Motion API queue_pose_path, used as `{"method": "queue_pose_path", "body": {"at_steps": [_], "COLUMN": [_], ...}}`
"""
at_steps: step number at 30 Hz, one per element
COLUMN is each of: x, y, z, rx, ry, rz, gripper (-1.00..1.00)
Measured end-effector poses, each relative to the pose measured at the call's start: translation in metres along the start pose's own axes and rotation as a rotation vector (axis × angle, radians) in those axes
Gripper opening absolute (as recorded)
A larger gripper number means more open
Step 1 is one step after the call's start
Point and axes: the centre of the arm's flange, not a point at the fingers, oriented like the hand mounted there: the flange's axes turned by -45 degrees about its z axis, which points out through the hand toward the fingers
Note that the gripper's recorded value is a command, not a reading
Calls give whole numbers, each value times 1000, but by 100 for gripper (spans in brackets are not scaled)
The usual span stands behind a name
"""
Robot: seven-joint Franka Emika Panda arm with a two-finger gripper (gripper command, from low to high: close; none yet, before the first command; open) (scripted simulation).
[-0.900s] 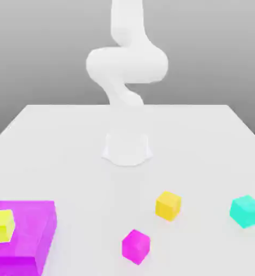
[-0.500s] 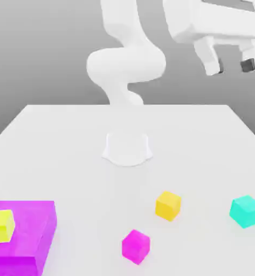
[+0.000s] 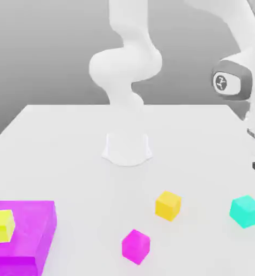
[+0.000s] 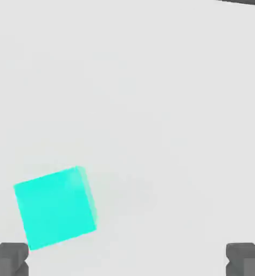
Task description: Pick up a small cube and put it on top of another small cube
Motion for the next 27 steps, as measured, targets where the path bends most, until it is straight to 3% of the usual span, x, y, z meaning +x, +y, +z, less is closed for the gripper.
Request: {"method": "queue_pose_path", "body": {"at_steps": [6,7,14,19,27], "x": [7,6,6,8,-102], "y": [-18,-19,-20,-18,-32], "z": [76,88,91,39,-12], "rx": [31,33,34,35,44], "ry": [-41,-41,-43,-42,-51], "rz": [-120,-120,-121,-122,-390], "gripper": [0,-100,-100,-100,-100]}}
